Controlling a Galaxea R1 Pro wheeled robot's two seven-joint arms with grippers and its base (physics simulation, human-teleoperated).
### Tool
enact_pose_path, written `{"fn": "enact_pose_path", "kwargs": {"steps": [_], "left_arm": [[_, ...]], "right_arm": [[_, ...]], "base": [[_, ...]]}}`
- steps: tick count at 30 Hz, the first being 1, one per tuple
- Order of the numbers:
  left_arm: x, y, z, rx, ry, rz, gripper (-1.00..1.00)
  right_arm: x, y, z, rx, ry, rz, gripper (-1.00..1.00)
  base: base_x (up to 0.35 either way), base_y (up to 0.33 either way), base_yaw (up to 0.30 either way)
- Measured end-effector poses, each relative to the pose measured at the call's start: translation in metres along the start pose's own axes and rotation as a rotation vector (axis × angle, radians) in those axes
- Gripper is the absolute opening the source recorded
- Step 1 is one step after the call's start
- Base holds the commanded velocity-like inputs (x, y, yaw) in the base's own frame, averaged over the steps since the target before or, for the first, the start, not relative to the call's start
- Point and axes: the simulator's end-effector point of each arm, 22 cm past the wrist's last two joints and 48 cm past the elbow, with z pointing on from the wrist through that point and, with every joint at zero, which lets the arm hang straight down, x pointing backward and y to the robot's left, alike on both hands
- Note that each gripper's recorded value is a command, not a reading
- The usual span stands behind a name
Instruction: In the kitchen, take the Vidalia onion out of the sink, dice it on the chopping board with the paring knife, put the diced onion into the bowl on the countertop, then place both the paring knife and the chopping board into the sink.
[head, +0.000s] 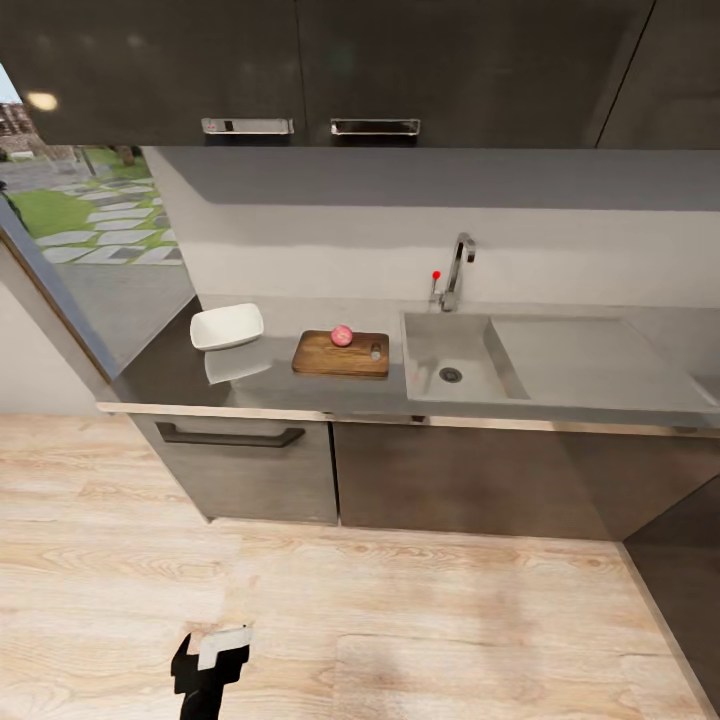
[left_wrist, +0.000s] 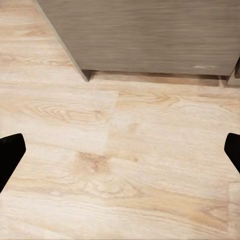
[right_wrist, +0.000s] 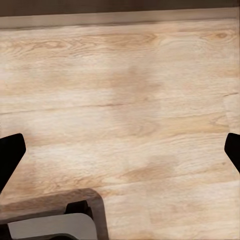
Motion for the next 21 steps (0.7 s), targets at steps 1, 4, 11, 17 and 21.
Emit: {"fn": "enact_pose_path", "kwargs": {"steps": [1,4,11,17,21], "left_arm": [[0.0,0.001,0.0,-0.001,0.0,0.001,1.0],[0.001,0.007,0.001,-0.009,0.0,0.005,1.0],[0.001,0.01,0.002,-0.013,0.0,0.009,1.0],[0.0,0.011,0.002,-0.013,-0.002,0.008,1.0],[-0.002,0.011,0.002,-0.014,-0.005,0.007,1.0]], "right_arm": [[0.0,0.0,0.0,0.001,-0.001,0.001,1.0],[-0.001,-0.001,0.0,0.005,-0.006,0.003,1.0],[-0.001,-0.001,0.0,0.009,-0.008,0.008,1.0],[-0.002,-0.002,-0.001,0.01,-0.011,0.01,1.0],[-0.003,-0.001,0.0,0.009,-0.014,0.011,1.0]], "base": [[0.0,0.0,0.0],[0.0,0.0,0.0],[0.0,0.0,-0.036],[0.0,0.0,-0.222],[0.0,0.0,-0.25]]}}
